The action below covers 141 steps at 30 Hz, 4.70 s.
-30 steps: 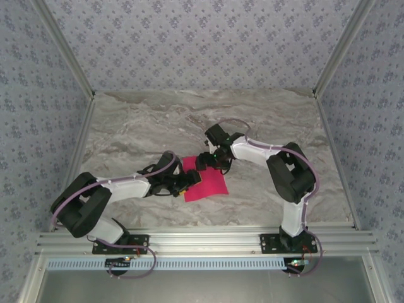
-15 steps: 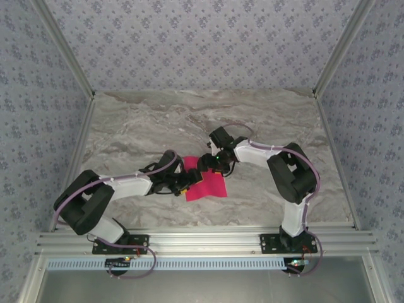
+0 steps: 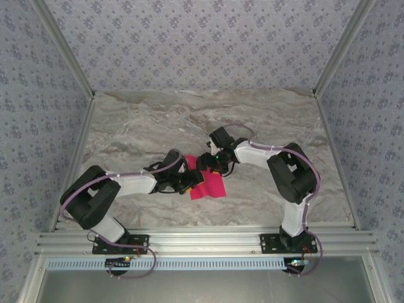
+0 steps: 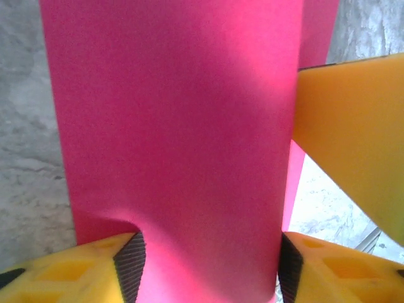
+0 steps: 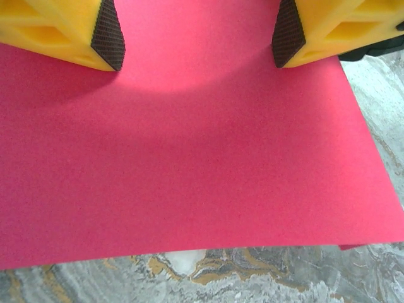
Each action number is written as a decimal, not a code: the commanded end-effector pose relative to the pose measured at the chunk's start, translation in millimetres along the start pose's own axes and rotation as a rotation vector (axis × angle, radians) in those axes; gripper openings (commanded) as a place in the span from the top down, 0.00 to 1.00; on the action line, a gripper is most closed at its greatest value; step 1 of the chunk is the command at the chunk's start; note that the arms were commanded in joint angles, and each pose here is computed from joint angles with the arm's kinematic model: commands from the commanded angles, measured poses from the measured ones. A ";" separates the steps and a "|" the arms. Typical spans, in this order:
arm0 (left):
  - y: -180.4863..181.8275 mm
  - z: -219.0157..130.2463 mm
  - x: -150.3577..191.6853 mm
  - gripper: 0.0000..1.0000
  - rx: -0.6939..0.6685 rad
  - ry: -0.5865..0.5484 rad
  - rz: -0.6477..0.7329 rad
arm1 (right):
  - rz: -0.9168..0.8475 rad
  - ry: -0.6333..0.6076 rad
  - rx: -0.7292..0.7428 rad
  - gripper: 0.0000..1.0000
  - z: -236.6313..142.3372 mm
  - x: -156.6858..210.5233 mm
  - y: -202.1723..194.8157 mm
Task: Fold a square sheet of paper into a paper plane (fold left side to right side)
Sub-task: Pick up the square sheet of paper from the center of the table, then place a square sheet of paper at the center of the table, then first fold in half a square sheet of paper at the center of the table.
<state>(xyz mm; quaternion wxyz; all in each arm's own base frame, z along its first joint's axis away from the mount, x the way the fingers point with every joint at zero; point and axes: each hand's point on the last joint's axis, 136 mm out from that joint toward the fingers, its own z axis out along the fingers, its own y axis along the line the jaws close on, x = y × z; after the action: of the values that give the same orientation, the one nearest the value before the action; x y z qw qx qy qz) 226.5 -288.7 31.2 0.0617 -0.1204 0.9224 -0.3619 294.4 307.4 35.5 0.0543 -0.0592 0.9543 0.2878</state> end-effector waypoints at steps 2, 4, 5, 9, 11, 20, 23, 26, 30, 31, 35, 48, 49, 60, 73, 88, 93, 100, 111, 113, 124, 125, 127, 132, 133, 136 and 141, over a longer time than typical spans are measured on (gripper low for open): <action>7.7 7.8 -0.3 0.61 -0.045 -0.006 0.002 | 0.001 0.075 -0.009 0.32 3.9 21.5 1.9; 7.4 6.2 -0.7 0.66 -0.049 -0.010 0.007 | -0.007 0.064 -0.014 0.32 0.5 19.4 4.1; 7.1 4.5 -1.4 0.67 -0.049 -0.016 0.008 | -0.010 0.054 -0.015 0.32 -2.7 16.9 4.9; 4.0 -3.2 -3.1 0.70 -0.044 -0.038 0.015 | -0.033 -0.002 -0.036 0.31 -24.0 4.8 10.6; 1.9 -7.1 -3.9 0.72 -0.040 -0.048 0.018 | -0.046 -0.040 -0.044 0.30 -38.2 -1.5 12.2; -28.2 -25.5 -11.8 0.83 0.061 -0.090 0.028 | -0.031 -0.179 -0.186 0.27 -101.9 -6.7 -6.7; -42.7 -36.7 -17.4 0.83 0.123 -0.110 0.023 | 0.000 -0.212 -0.324 0.26 -118.2 -2.5 -11.4; -64.8 -53.8 -23.9 0.83 0.215 -0.135 0.033 | -0.008 -0.268 -0.470 0.25 -137.5 -2.4 -7.9; -103.0 -84.7 -31.0 0.85 0.355 -0.174 0.084 | -0.010 -0.314 -0.622 0.22 -155.5 -2.3 -0.2; -111.5 -91.9 -31.5 0.85 0.384 -0.181 0.100 | -0.013 -0.325 -0.648 0.21 -159.8 -3.7 2.3; -143.1 -120.2 -29.5 0.86 0.479 -0.195 0.164 | -0.015 -0.365 -0.734 0.17 -175.7 -11.3 12.3; -175.0 -147.3 -19.7 0.85 0.605 -0.171 0.217 | -0.046 -0.350 -0.853 0.26 -196.7 -20.3 52.0; -174.8 -146.8 -19.4 0.85 0.604 -0.168 0.217 | -0.053 -0.348 -0.855 0.29 -197.5 -20.2 54.5; -155.3 -142.2 -19.1 0.73 0.495 -0.171 0.231 | -0.095 -0.361 -0.770 0.97 -204.7 -16.4 54.5; -136.9 -250.3 -58.3 0.10 0.524 -0.494 0.386 | -0.643 -0.378 -0.553 1.00 -315.4 39.2 117.1; -228.3 -337.3 -1.8 0.02 0.957 -0.582 0.860 | -1.021 -0.470 -0.827 1.00 -428.6 99.7 218.0; -249.2 -338.4 23.1 0.03 1.039 -0.529 0.945 | -1.006 -0.485 -0.830 1.00 -428.6 94.7 220.6; -247.8 -328.5 19.7 0.40 1.030 -0.518 0.904 | -0.880 -0.588 -0.751 1.00 -420.6 63.0 196.2; -218.4 -276.6 -7.8 1.00 0.827 -0.460 0.736 | -0.642 -0.585 -0.626 0.95 -366.6 27.3 139.1; -200.0 -250.2 -21.3 1.00 0.692 -0.425 0.671 | -0.583 -0.567 -0.563 0.82 -344.2 20.7 119.2; -88.2 -110.0 -57.8 1.00 0.279 -0.137 0.423 | -0.164 -0.393 -0.182 0.47 -211.4 15.5 -26.5; -82.1 -101.9 -60.4 1.00 0.256 -0.123 0.418 | -0.138 -0.380 -0.191 0.48 -201.1 17.6 -31.5; -71.4 -84.0 -65.0 1.00 0.220 -0.085 0.404 | -0.084 -0.360 -0.222 0.49 -179.8 19.8 -37.1; -39.4 -55.3 -77.2 1.00 0.083 0.007 0.388 | 0.003 -0.328 -0.219 0.62 -139.3 21.3 -46.0; -34.7 -53.5 -79.7 1.00 0.069 0.021 0.376 | 0.019 -0.320 -0.212 0.64 -132.9 20.8 -47.3; -29.8 -51.8 -83.2 0.99 0.050 0.041 0.365 | 0.041 -0.281 -0.208 0.70 -111.8 21.2 -45.2; -32.9 -52.0 -83.9 0.96 0.060 0.045 0.349 | 0.091 -0.239 -0.191 0.71 -76.8 16.9 -43.0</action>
<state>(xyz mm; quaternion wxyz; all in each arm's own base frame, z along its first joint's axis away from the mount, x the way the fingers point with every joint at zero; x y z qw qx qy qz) 304.7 -253.1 88.9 0.1144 0.0408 0.9197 -0.3735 263.2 218.0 77.0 0.1355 -0.0121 0.9134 0.3836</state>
